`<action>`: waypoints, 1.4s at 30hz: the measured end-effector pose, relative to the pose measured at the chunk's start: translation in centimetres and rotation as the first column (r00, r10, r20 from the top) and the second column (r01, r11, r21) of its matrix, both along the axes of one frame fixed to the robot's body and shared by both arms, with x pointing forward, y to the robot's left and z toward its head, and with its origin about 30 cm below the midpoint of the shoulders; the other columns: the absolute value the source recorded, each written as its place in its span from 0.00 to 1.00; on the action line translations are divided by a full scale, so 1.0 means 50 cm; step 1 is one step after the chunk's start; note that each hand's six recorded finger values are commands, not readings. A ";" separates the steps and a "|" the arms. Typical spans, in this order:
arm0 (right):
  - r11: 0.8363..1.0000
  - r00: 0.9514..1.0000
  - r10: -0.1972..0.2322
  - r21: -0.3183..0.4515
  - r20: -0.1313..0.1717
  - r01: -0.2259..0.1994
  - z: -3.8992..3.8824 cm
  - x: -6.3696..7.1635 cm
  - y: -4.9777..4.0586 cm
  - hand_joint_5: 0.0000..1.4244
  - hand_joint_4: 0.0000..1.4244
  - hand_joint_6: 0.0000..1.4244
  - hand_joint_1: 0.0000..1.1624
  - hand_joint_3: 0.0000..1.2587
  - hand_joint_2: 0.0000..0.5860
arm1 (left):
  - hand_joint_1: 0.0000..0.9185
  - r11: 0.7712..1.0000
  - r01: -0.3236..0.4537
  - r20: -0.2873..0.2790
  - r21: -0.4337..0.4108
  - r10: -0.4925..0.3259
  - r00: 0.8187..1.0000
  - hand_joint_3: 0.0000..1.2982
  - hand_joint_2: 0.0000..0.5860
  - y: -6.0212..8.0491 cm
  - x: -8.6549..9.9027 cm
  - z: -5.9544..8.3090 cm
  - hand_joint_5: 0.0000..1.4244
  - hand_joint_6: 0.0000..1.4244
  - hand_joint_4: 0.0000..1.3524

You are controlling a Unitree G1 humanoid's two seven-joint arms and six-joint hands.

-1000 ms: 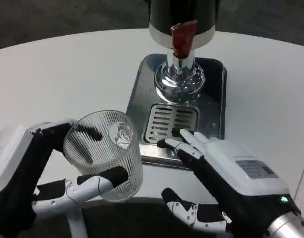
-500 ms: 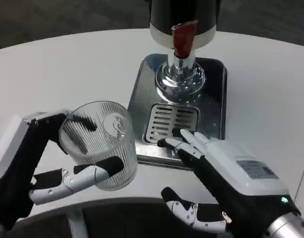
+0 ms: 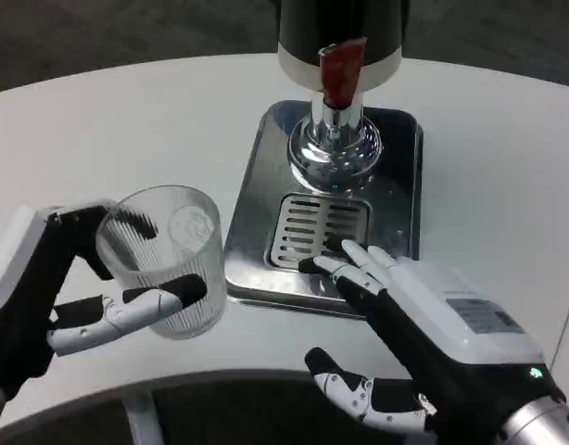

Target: Grasp the cup under the faucet to collect the drink, then remove the cup.

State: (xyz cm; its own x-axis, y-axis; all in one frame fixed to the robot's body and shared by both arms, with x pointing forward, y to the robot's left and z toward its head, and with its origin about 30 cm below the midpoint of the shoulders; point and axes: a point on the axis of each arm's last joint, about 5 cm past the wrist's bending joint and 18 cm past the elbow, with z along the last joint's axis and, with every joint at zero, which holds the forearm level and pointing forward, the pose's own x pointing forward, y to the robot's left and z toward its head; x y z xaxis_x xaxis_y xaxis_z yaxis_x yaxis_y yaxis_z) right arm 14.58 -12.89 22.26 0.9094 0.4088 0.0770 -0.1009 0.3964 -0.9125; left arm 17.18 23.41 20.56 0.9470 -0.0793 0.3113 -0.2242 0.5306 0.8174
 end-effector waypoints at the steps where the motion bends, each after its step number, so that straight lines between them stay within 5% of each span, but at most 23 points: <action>1: 1.000 1.000 0.000 0.000 0.000 0.000 0.000 0.000 0.000 0.00 0.00 0.00 0.53 0.11 0.78 | 0.44 1.000 -0.006 -0.001 0.003 0.006 1.000 0.58 0.13 0.004 0.006 -0.001 0.45 0.13 0.53; 29: 1.000 1.000 -0.016 0.011 -0.023 0.016 -0.003 -0.001 -0.004 0.00 0.00 0.00 0.52 0.11 0.76 | 0.44 0.996 0.020 0.031 0.083 -0.022 0.999 0.57 0.14 -0.002 0.152 -0.013 0.44 0.12 0.52; 42: 1.000 1.000 -0.013 0.015 -0.028 0.013 -0.004 -0.003 -0.002 0.00 0.00 0.00 0.52 0.11 0.76 | 0.43 0.987 0.088 -0.013 0.135 -0.087 0.996 0.58 0.15 -0.031 0.225 -0.007 0.44 0.12 0.52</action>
